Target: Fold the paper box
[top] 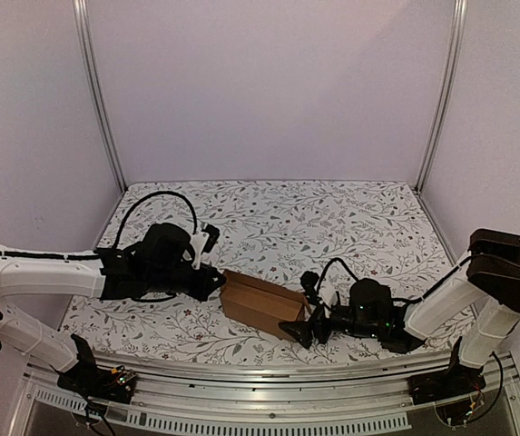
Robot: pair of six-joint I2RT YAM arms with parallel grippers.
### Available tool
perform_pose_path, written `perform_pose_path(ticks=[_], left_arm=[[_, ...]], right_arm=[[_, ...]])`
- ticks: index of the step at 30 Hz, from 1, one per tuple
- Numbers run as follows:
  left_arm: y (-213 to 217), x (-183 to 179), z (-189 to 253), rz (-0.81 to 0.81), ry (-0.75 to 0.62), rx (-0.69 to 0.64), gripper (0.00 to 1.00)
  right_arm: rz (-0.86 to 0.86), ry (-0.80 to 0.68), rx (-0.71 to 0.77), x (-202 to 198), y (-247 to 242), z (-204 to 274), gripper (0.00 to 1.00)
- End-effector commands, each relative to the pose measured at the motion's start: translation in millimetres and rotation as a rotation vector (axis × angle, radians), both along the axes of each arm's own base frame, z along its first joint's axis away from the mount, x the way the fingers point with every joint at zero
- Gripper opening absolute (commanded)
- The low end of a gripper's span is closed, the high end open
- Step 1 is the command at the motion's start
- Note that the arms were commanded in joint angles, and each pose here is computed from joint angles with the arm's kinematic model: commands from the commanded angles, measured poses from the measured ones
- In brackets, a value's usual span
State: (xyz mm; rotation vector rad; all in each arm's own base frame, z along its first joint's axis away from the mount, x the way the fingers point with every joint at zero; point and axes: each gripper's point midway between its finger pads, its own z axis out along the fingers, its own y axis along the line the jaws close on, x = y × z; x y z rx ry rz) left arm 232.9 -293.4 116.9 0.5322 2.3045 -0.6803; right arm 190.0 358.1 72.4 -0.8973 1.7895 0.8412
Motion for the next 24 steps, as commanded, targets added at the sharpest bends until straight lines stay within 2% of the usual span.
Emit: perform_pose_path(ticks=[1,8,16,20,22,24], left_arm=[[20,-28,-46,-0.012,0.147,0.144,0.0],[23,-23,-46,0.033,0.137,0.153,0.0],[18,-22,-45,0.036,0.128,0.168,0.0],[13,-22,-40,0.04,0.124,0.165,0.0],[11,-23,-39,0.039,0.121,0.165,0.0],[10,-24,-39,0.04,0.118,0.17,0.0]], right_arm=[[-0.024,-0.007,0.015,2,-6,7,0.99],[0.01,0.034,0.005,-13,-19,11,0.99],[0.021,0.078,-0.027,-26,-35,46,0.99],[-0.031,0.087,-0.021,-24,-48,72,0.99],[-0.152,0.098,-0.03,-11,-63,82,0.99],[-0.197,0.134,-0.035,-11,-74,89,0.99]])
